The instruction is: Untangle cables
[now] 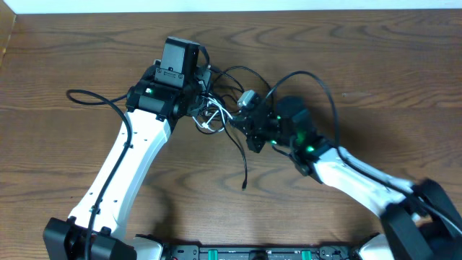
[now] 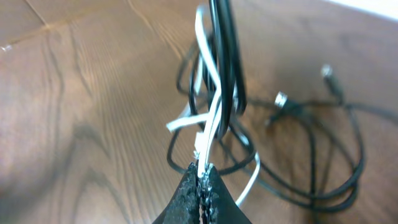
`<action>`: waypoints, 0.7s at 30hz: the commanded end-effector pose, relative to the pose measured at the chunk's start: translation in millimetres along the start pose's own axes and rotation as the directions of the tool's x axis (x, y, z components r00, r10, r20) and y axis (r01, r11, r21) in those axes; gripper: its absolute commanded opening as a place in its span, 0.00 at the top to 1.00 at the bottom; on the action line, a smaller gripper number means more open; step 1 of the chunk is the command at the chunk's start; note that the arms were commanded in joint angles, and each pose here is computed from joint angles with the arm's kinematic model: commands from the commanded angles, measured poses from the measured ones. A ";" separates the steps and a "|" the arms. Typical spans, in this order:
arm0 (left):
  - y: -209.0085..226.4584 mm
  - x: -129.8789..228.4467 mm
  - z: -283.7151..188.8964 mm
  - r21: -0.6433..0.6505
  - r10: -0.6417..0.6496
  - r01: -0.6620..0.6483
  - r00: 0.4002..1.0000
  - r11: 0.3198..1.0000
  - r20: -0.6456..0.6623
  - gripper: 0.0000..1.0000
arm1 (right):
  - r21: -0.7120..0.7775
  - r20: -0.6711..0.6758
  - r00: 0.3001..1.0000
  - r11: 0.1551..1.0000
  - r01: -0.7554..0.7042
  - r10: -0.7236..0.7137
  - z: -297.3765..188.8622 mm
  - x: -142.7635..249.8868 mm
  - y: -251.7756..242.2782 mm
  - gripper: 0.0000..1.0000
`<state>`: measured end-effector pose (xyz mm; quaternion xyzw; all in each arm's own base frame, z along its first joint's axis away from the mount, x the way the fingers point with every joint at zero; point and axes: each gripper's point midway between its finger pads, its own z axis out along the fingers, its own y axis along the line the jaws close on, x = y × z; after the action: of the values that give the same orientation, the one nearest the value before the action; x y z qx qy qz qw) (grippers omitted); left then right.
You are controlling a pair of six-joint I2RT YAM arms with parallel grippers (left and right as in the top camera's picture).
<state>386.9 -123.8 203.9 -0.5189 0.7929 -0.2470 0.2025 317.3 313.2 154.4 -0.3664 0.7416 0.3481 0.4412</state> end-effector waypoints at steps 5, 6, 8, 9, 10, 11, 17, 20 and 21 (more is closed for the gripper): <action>4.6 -31.5 -8.7 -0.030 0.025 -0.020 0.982 0.999 0.185 0.92 | -0.017 0.117 0.992 0.999 0.043 -0.041 -45.5 -55.1 20.5 0.99; 6.0 -33.8 -9.2 -0.036 0.026 -0.020 0.980 0.999 0.198 0.92 | -0.014 0.122 0.992 0.999 0.045 -0.043 -51.1 -58.4 22.1 0.99; 7.9 -37.5 -10.1 -0.046 0.029 -0.019 0.975 0.999 0.220 0.92 | -0.004 0.127 0.991 0.999 0.043 -0.042 -63.4 -63.8 24.1 0.99; 8.8 -39.0 -10.5 -0.050 0.030 -0.019 0.973 0.999 0.228 0.92 | 0.005 0.129 0.991 0.999 0.040 -0.041 -69.1 -65.8 23.8 0.99; 10.1 -41.2 -10.9 -0.056 0.031 -0.018 0.970 0.998 0.241 0.92 | 0.012 0.131 0.991 0.999 0.039 -0.040 -74.1 -67.5 23.3 0.99; 11.1 -43.2 -11.6 -0.061 0.032 -0.018 0.967 0.998 0.253 0.93 | 0.020 0.134 0.990 0.999 0.036 -0.039 -79.9 -69.4 22.9 0.99; 18.3 -49.9 -14.0 -0.093 0.044 -0.017 0.955 0.996 0.292 0.92 | 0.066 0.171 0.984 0.997 0.038 -0.049 -111.1 -83.5 22.2 0.99; 18.8 -49.5 -13.9 -0.095 0.044 -0.017 0.956 0.995 0.290 0.93 | 0.102 0.165 0.985 0.994 0.026 -0.043 -116.6 -82.5 17.2 0.99; 18.6 -48.6 -13.7 -0.094 0.043 -0.017 0.958 0.995 0.285 0.92 | 0.115 0.155 0.987 0.993 0.018 -0.036 -116.4 -79.7 14.8 0.99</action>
<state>383.2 -75.2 198.5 -0.5459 0.7786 -0.1351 0.2785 281.0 247.6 270.6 -0.3375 0.7090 0.3385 0.5184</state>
